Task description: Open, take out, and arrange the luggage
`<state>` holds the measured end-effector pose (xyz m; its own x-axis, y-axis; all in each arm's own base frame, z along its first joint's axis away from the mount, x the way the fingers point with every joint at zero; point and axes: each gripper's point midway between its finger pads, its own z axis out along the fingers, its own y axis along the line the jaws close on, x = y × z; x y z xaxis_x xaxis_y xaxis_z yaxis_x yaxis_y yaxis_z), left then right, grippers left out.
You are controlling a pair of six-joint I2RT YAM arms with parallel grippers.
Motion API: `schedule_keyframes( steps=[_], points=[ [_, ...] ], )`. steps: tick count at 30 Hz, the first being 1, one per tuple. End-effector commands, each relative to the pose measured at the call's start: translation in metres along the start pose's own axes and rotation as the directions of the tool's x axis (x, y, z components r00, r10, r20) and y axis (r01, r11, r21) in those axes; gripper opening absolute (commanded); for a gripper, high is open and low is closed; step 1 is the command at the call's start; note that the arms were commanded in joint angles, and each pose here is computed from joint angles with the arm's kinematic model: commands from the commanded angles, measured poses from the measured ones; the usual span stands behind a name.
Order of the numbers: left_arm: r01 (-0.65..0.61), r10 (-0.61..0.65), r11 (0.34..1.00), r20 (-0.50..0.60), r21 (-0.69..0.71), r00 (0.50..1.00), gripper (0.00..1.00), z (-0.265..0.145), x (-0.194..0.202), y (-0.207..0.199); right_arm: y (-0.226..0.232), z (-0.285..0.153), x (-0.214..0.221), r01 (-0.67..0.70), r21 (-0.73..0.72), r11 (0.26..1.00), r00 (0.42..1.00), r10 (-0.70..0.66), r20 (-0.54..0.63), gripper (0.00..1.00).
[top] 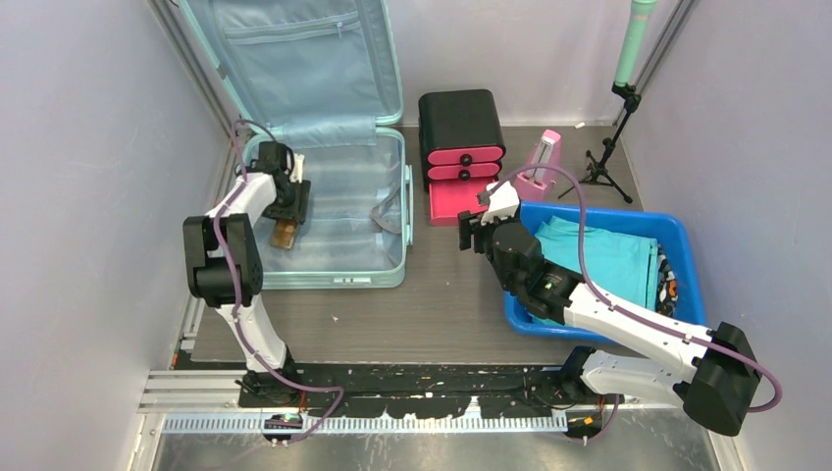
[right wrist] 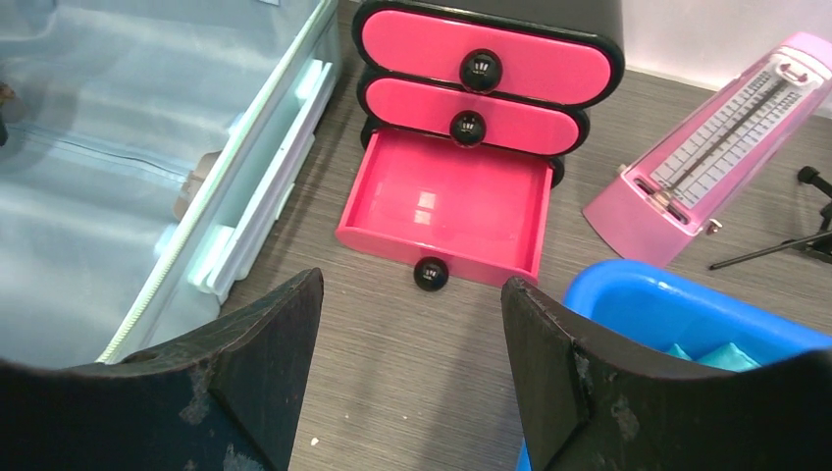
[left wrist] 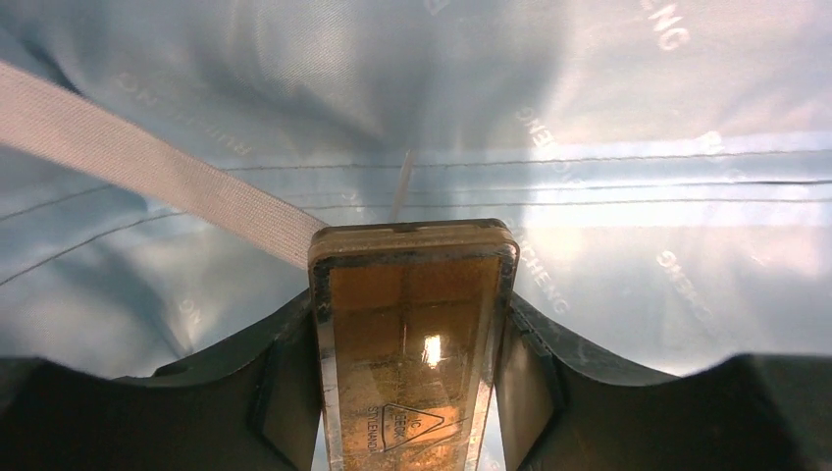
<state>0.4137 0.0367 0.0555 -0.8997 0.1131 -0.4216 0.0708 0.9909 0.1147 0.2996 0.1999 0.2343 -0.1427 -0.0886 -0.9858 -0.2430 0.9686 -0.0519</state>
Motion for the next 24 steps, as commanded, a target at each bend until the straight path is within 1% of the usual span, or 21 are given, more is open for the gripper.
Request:
schedule_keyframes(
  steps=[1, 5, 7, 8, 9, 10, 12, 14, 15, 16, 17, 18, 19, 20, 22, 24],
  points=[
    [0.028, -0.029, 1.0, 0.135, 0.011, 0.99, 0.4, -0.05, -0.035, -0.006, 0.01, -0.002, -0.023, -0.103, -0.048, 0.994, 0.992, 0.106, 0.068, 0.72],
    [0.056, -0.057, 0.998, 0.194, 0.013, 0.979, 0.41, -0.072, -0.047, -0.008, 0.012, 0.0, -0.021, -0.107, -0.051, 0.993, 0.992, 0.11, 0.059, 0.72],
    [0.088, -0.081, 0.996, 0.214, -0.025, 0.973, 0.45, -0.08, -0.051, -0.001, 0.015, 0.0, -0.022, -0.127, -0.067, 0.99, 0.99, 0.131, 0.059, 0.72],
    [0.099, -0.087, 0.994, 0.221, -0.043, 0.971, 0.44, -0.084, -0.052, 0.002, 0.019, -0.001, -0.023, -0.137, -0.087, 0.987, 0.988, 0.142, 0.059, 0.72],
    [0.114, -0.101, 0.992, 0.232, -0.044, 0.968, 0.4, -0.089, -0.054, 0.003, 0.022, -0.002, -0.024, -0.164, -0.101, 0.981, 0.984, 0.171, 0.058, 0.72],
    [0.13, -0.119, 0.991, 0.243, -0.031, 0.963, 0.35, -0.093, -0.055, 0.001, 0.027, -0.003, -0.025, -0.179, -0.127, 0.976, 0.981, 0.187, 0.054, 0.72],
    [0.145, -0.144, 0.989, 0.277, 0.018, 0.95, 0.3, -0.103, -0.061, -0.006, 0.036, -0.004, -0.027, -0.231, -0.17, 0.958, 0.969, 0.242, 0.046, 0.72],
    [0.154, -0.179, 0.983, 0.32, 0.101, 0.931, 0.31, -0.117, -0.068, -0.019, 0.044, -0.007, -0.031, -0.306, -0.207, 0.929, 0.947, 0.32, 0.039, 0.72],
    [0.165, -0.21, 0.974, 0.332, 0.158, 0.92, 0.31, -0.124, -0.071, -0.029, 0.049, -0.009, -0.038, -0.364, -0.239, 0.9, 0.922, 0.384, 0.043, 0.72],
    [0.174, -0.236, 0.964, 0.347, 0.2, 0.908, 0.32, -0.132, -0.074, -0.035, 0.053, -0.01, -0.037, -0.408, -0.256, 0.876, 0.903, 0.429, 0.031, 0.72],
    [0.179, -0.264, 0.951, 0.358, 0.252, 0.896, 0.32, -0.141, -0.076, -0.043, 0.06, -0.013, -0.047, -0.437, -0.304, 0.847, 0.881, 0.471, 0.045, 0.72],
    [0.189, -0.297, 0.934, 0.366, 0.303, 0.882, 0.32, -0.149, -0.079, -0.051, 0.064, -0.014, -0.045, -0.471, -0.325, 0.82, 0.861, 0.507, 0.031, 0.72],
    [0.19, -0.328, 0.913, 0.376, 0.36, 0.867, 0.33, -0.159, -0.082, -0.059, 0.071, -0.016, -0.054, -0.487, -0.369, 0.791, 0.843, 0.536, 0.037, 0.72],
    [0.199, -0.369, 0.886, 0.375, 0.419, 0.85, 0.33, -0.169, -0.084, -0.068, 0.075, -0.017, -0.055, -0.516, -0.384, 0.766, 0.824, 0.566, 0.023, 0.72],
    [0.197, -0.44, 0.823, 0.379, 0.532, 0.814, 0.34, -0.191, -0.091, -0.086, 0.083, -0.018, -0.061, -0.54, -0.423, 0.728, 0.801, 0.598, 0.007, 0.72],
    [0.184, -0.494, 0.754, 0.359, 0.63, 0.792, 0.35, -0.208, -0.093, -0.103, 0.091, -0.019, -0.067, -0.553, -0.46, 0.695, 0.784, 0.621, -0.005, 0.73]
  ],
)
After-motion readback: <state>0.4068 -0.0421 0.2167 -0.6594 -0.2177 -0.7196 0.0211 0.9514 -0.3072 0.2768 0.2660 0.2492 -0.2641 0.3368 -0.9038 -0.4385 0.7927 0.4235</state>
